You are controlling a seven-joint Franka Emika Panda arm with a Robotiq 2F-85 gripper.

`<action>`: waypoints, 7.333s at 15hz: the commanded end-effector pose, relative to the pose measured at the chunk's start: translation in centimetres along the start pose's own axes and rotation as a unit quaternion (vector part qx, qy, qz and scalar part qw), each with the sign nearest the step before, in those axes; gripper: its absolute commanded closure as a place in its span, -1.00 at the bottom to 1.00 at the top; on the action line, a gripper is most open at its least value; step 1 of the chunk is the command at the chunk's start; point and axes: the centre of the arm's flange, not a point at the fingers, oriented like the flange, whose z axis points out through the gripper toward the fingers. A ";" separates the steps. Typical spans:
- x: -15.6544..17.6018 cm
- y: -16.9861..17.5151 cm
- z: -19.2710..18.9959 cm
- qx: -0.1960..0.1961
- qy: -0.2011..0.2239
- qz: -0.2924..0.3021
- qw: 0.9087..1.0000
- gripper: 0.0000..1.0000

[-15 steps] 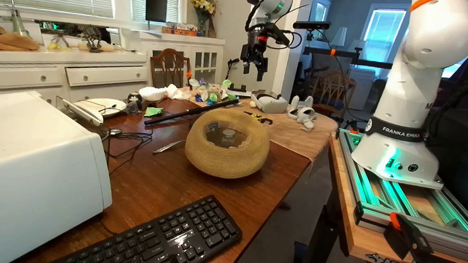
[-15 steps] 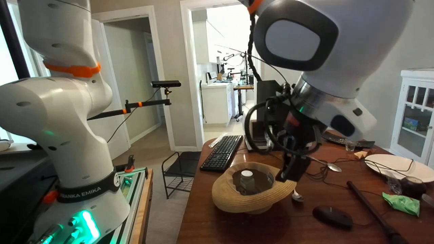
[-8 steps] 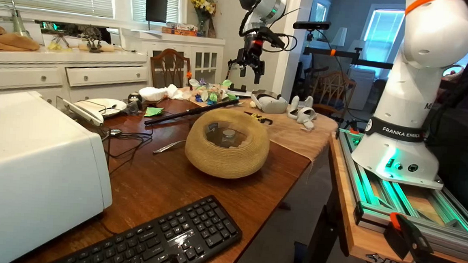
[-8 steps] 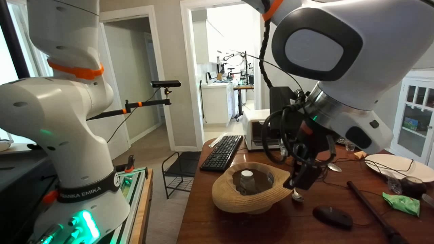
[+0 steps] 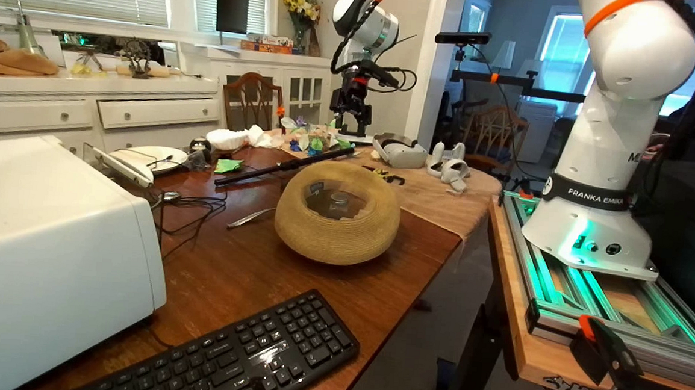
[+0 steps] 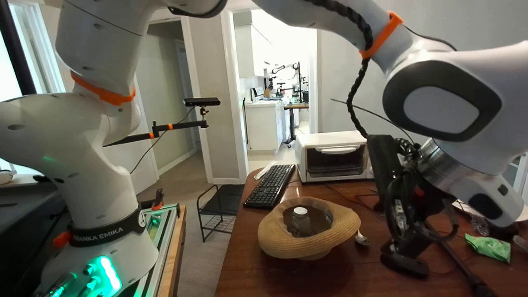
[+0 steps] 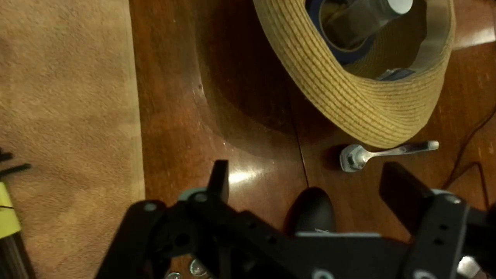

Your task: Put the spoon into the microwave

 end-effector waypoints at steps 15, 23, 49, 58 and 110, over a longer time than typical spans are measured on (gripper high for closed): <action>8.7 -5.5 11.8 -0.009 -0.074 0.038 0.997 -1.00; 9.6 -6.0 13.5 -0.010 -0.082 0.037 0.996 -1.00; 10.1 -10.9 21.3 0.025 -0.044 -0.054 0.997 0.68; 9.2 -10.2 18.4 0.044 -0.040 -0.062 0.996 0.94; 14.3 -14.2 20.4 -0.097 -0.042 -0.186 0.977 -1.00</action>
